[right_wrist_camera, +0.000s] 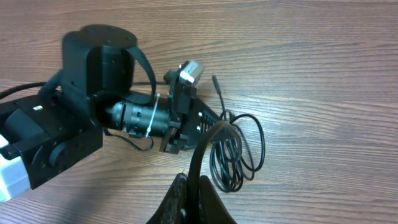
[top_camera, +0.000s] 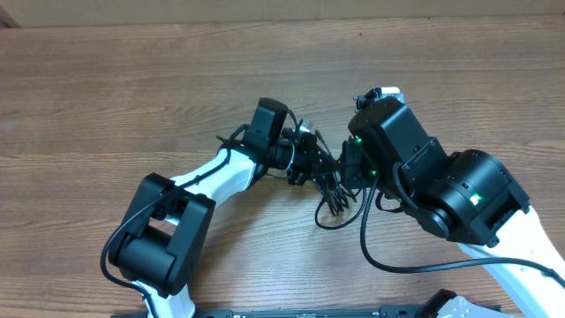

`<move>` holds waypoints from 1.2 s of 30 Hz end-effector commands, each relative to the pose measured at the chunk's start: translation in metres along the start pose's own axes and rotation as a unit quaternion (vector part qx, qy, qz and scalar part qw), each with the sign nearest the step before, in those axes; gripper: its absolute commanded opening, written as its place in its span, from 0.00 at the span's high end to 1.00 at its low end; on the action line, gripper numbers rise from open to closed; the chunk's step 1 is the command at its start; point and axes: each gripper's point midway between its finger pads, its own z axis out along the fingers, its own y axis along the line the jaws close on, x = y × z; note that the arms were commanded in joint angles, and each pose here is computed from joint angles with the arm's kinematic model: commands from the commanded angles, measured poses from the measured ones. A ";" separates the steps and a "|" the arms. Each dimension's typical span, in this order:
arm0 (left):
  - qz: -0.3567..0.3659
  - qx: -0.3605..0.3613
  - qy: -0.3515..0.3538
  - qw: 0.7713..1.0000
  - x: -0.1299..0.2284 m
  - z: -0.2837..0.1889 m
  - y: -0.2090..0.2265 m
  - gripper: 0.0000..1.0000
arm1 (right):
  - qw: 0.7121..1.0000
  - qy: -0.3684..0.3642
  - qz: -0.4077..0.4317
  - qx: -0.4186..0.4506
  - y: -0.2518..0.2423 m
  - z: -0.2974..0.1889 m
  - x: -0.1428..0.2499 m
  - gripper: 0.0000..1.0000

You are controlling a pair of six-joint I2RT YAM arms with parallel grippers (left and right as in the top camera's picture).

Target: Untangle cables

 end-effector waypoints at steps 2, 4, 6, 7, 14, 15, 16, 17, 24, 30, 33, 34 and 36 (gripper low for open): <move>0.143 0.091 0.020 0.985 -0.011 -0.034 -0.038 0.96 | 0.999 -0.025 -0.001 0.026 -0.013 -0.010 -0.006 0.96; 0.188 0.129 0.017 0.973 -0.019 -0.059 -0.053 0.96 | 0.998 -0.033 0.003 0.046 -0.020 -0.011 -0.008 0.96; 0.215 0.156 0.002 0.964 -0.031 -0.087 -0.063 0.96 | 0.998 -0.034 0.003 0.052 -0.022 -0.011 -0.008 0.96; 0.224 0.165 -0.008 0.960 -0.036 -0.100 -0.066 0.96 | 0.998 -0.034 0.003 0.052 -0.022 -0.011 -0.008 0.96; 0.308 0.206 -0.079 0.925 -0.058 -0.202 -0.086 0.96 | 0.997 -0.042 0.003 0.066 -0.027 -0.012 -0.011 0.96; 0.321 0.206 -0.090 0.920 -0.057 -0.217 -0.087 0.96 | 0.996 -0.045 0.003 0.072 -0.029 -0.012 -0.012 0.96; 0.331 0.205 -0.097 0.916 -0.056 -0.228 -0.088 0.96 | 0.995 -0.051 0.004 0.082 -0.034 -0.013 -0.014 0.96; 0.341 0.203 -0.104 0.912 -0.054 -0.240 -0.088 0.96 | 0.994 -0.055 0.006 0.091 -0.038 -0.013 -0.016 0.96; 0.371 0.180 -0.156 0.897 -0.042 -0.297 -0.084 0.96 | 0.975 -0.078 0.059 0.198 -0.102 -0.020 -0.032 0.96; 0.388 0.176 -0.166 0.889 -0.041 -0.302 -0.084 0.96 | 0.951 -0.082 0.139 0.262 -0.163 -0.029 -0.039 0.96; 0.390 0.176 -0.165 0.889 -0.041 -0.301 -0.085 0.96 | 0.948 -0.080 0.160 0.264 -0.175 -0.029 -0.040 0.96; 0.391 0.176 -0.165 0.888 -0.041 -0.301 -0.085 0.96 | 0.949 -0.080 0.162 0.259 -0.175 -0.029 -0.041 0.96; 0.396 0.175 -0.166 0.886 -0.041 -0.301 -0.085 0.96 | 0.956 -0.077 0.152 0.239 -0.169 -0.025 -0.044 0.96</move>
